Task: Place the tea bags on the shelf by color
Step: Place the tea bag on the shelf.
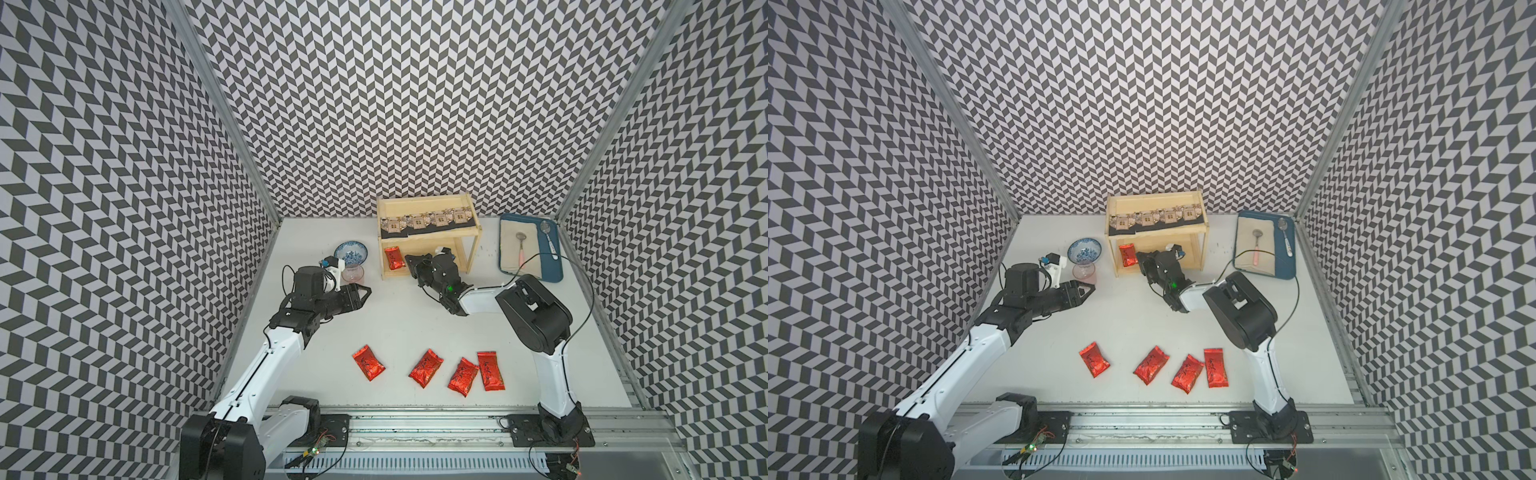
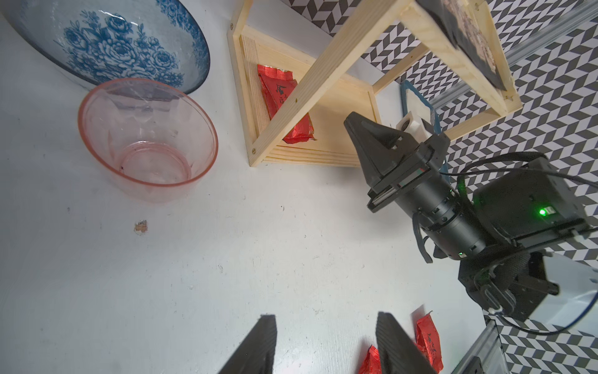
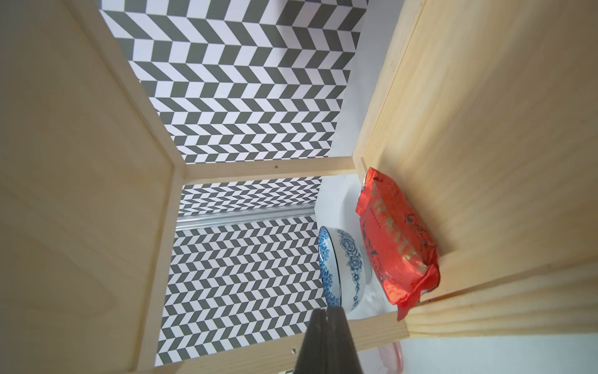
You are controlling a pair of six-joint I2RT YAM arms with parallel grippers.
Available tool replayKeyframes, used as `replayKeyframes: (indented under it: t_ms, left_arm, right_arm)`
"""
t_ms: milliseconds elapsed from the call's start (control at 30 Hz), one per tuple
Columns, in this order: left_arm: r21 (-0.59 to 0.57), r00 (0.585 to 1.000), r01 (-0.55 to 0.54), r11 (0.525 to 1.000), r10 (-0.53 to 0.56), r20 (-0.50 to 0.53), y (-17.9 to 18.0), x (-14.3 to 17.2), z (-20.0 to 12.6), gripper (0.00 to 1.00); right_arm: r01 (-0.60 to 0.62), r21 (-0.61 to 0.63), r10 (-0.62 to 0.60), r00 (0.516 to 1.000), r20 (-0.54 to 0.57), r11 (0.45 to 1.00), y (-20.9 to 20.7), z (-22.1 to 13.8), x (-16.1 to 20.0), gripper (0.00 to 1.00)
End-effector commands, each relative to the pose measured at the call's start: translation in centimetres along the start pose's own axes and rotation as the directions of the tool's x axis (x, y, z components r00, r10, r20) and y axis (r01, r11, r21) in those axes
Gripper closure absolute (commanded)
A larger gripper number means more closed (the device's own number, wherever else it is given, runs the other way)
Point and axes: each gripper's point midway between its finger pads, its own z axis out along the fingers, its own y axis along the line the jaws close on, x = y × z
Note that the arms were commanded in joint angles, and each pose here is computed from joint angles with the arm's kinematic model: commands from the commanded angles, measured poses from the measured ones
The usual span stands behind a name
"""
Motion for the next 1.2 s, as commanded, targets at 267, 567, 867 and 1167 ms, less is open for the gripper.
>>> replayKeyframes:
  t_ms: [267, 567, 867, 1167]
  left_arm:
    - [0.011, 1.000, -0.014, 1.000, 0.014, -0.004, -0.1, -0.3, 0.2, 0.46]
    - [0.014, 1.000, -0.013, 1.000, 0.013, -0.008, -0.1, -0.2, 0.2, 0.46]
    - [0.019, 1.000, -0.016, 1.000, 0.016, -0.006, -0.2, -0.2, 0.2, 0.46]
    - [0.020, 1.000, -0.016, 1.000, 0.016, -0.007, -0.2, -0.2, 0.2, 0.46]
  right_arm:
    - [-0.009, 0.024, 0.008, 1.000, 0.014, 1.000, -2.2, 1.6, -1.4, 1.00]
    - [-0.010, 0.049, 0.008, 0.999, 0.032, 0.999, -3.4, 2.4, -2.0, 1.00]
    - [-0.009, 0.074, 0.006, 0.999, 0.047, 0.997, -4.5, 3.0, -2.4, 1.00]
    - [-0.028, 0.078, 0.026, 0.999, 0.031, 0.997, -5.3, 3.8, -2.1, 1.00]
